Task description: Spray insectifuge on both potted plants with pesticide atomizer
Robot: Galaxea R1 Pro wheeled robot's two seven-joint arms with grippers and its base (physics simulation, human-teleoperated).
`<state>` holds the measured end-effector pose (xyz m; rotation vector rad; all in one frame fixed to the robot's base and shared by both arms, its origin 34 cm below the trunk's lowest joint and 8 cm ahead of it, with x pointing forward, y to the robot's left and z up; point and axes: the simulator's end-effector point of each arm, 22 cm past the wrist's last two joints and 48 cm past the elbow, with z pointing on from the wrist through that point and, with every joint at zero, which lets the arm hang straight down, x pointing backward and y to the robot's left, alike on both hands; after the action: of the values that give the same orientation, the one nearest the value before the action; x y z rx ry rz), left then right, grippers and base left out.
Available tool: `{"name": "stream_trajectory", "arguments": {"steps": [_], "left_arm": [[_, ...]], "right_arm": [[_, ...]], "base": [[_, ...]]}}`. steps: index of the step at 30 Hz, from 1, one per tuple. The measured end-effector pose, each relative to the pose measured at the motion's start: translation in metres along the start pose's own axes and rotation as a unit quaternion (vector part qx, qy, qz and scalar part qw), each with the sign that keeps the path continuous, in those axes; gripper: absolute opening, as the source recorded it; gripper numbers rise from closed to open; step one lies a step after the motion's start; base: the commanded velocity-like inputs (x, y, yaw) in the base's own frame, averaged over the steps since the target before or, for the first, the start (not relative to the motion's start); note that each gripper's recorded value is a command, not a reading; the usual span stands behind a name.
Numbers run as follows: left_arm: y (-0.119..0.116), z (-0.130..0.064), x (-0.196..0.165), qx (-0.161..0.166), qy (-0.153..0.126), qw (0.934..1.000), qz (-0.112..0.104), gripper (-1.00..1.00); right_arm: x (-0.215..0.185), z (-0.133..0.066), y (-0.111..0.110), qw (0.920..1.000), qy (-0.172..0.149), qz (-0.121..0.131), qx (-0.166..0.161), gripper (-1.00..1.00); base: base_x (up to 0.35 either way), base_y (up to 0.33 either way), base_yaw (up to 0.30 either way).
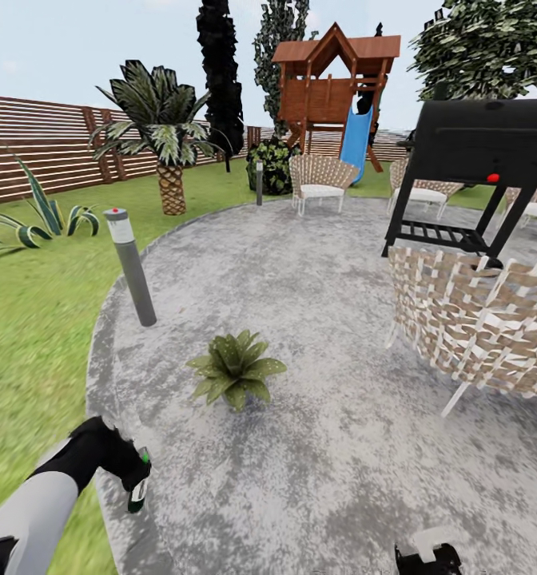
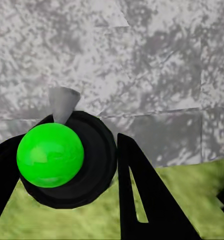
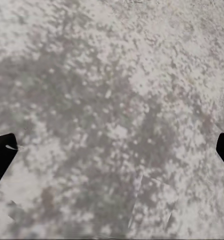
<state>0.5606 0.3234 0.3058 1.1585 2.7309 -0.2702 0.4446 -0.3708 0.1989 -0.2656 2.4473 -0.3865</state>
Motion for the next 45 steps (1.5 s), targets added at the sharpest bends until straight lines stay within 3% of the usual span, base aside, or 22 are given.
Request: {"name": "stream_trajectory", "arguments": {"steps": [2, 4, 6, 10, 12, 13, 15, 21, 28, 37, 38, 42, 45], "left_arm": [[-0.006, 0.006, -0.005, 0.007, -0.024, 0.9990, 0.036, -1.00], [-0.014, 0.010, -0.016, 0.015, -0.055, 0.9950, 0.082, -1.00], [-0.020, 0.011, -0.024, 0.021, -0.073, 0.9911, 0.109, -1.00], [-0.035, 0.017, -0.031, 0.037, -0.083, 0.9870, 0.132, -1.00], [-0.047, 0.023, -0.031, 0.051, -0.086, 0.9855, 0.137, -1.00], [-0.055, 0.026, -0.036, 0.059, -0.096, 0.9823, 0.149, -1.00], [-0.065, 0.028, -0.044, 0.068, -0.111, 0.9768, 0.170, -1.00], [-0.039, 0.009, -0.058, 0.044, -0.114, 0.9765, 0.178, -1.00], [-0.050, 0.016, -0.055, 0.056, -0.113, 0.9765, 0.175, -1.00], [-0.080, 0.027, -0.068, 0.084, -0.126, 0.9705, 0.188, -1.00], [-0.104, 0.034, -0.084, 0.103, -0.139, 0.9647, 0.198, -1.00], [-0.139, 0.043, -0.089, 0.142, -0.147, 0.9563, 0.209, -1.00], [-0.155, 0.044, -0.089, 0.167, -0.146, 0.9518, 0.212, -1.00]], "right_arm": [[-0.010, 0.002, 0.011, 0.9988, -0.012, -0.035, -0.031, 1.00], [-0.031, 0.005, 0.027, 0.9928, -0.032, -0.075, -0.088, 1.00], [-0.052, 0.005, 0.038, 0.9851, -0.048, -0.094, -0.136, 1.00], [-0.095, -0.002, 0.061, 0.9608, -0.075, -0.119, -0.239, 1.00], [-0.110, -0.006, 0.069, 0.9500, -0.084, -0.130, -0.271, 1.00], [-0.117, -0.008, 0.072, 0.9452, -0.088, -0.136, -0.283, 1.00], [-0.129, -0.010, 0.078, 0.9380, -0.095, -0.151, -0.297, 1.00], [-0.157, -0.013, 0.102, 0.9288, -0.114, -0.160, -0.314, 1.00], [-0.171, -0.018, 0.121, 0.9237, -0.124, -0.158, -0.326, 1.00], [-0.172, -0.025, 0.140, 0.9102, -0.127, -0.186, -0.347, 1.00], [-0.162, -0.047, 0.177, 0.8649, -0.120, -0.262, -0.411, 1.00], [-0.177, -0.065, 0.205, 0.8454, -0.134, -0.269, -0.441, 1.00], [-0.186, -0.086, 0.238, 0.8263, -0.145, -0.267, -0.475, 1.00]], "base": [[-0.325, 0.000, 0.000], [-0.260, 0.000, 0.000], [-0.086, 0.000, 0.000], [-0.014, 0.000, 0.000], [-0.002, 0.000, 0.000], [0.000, 0.000, 0.000], [0.000, 0.000, 0.000], [0.000, 0.000, 0.000], [0.000, 0.000, 0.000], [0.000, 0.000, 0.000], [0.000, 0.000, 0.000], [0.000, 0.000, 0.000], [0.000, 0.000, 0.000]]}}
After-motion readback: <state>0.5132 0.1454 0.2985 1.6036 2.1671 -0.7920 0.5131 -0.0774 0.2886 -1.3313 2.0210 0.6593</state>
